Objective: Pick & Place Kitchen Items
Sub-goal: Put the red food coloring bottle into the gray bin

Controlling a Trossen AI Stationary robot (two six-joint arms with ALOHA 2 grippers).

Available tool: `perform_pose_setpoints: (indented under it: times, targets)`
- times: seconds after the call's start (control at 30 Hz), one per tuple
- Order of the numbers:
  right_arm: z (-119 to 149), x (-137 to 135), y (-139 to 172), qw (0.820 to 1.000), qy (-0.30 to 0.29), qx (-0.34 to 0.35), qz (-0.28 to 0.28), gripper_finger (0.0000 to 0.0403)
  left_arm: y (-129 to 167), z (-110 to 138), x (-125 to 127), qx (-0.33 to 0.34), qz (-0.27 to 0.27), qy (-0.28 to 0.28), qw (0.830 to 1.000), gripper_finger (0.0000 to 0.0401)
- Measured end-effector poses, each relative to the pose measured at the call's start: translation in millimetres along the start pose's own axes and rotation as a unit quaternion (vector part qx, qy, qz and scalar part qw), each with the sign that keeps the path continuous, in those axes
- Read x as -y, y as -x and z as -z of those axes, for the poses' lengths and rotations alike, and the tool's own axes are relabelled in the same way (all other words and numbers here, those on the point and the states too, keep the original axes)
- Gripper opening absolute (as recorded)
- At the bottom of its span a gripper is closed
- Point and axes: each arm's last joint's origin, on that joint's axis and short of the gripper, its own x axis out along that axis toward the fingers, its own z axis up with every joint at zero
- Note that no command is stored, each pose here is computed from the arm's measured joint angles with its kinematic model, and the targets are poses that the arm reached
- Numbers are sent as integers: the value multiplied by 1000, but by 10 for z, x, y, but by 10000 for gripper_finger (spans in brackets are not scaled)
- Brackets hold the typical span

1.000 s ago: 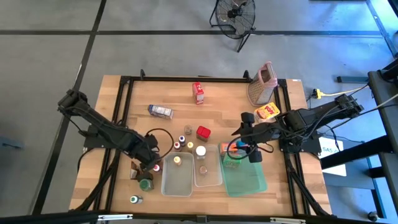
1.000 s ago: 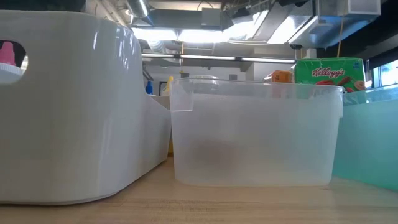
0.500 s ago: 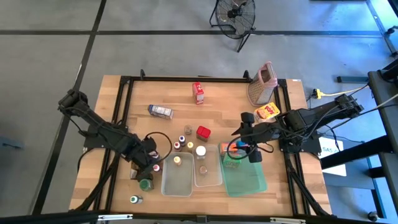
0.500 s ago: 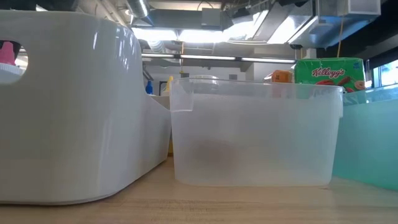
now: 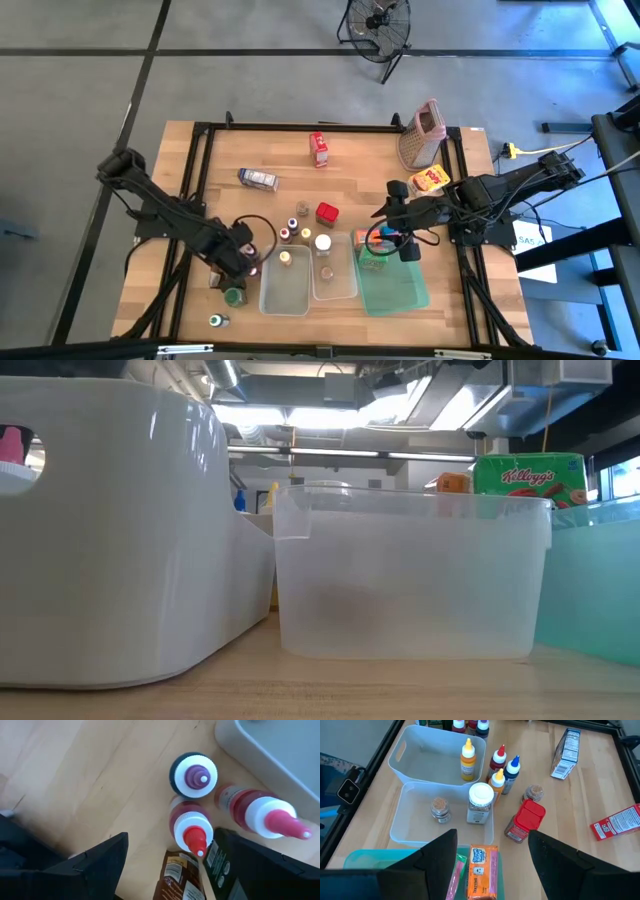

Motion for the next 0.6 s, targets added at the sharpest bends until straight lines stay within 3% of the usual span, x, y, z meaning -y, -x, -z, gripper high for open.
perform_pose_setpoints:
  times: [0.6]
  targets:
    - [6,-64,12,1000,8,-1,-22,248,-218,-24,174,-10,-15,-48,999,331]
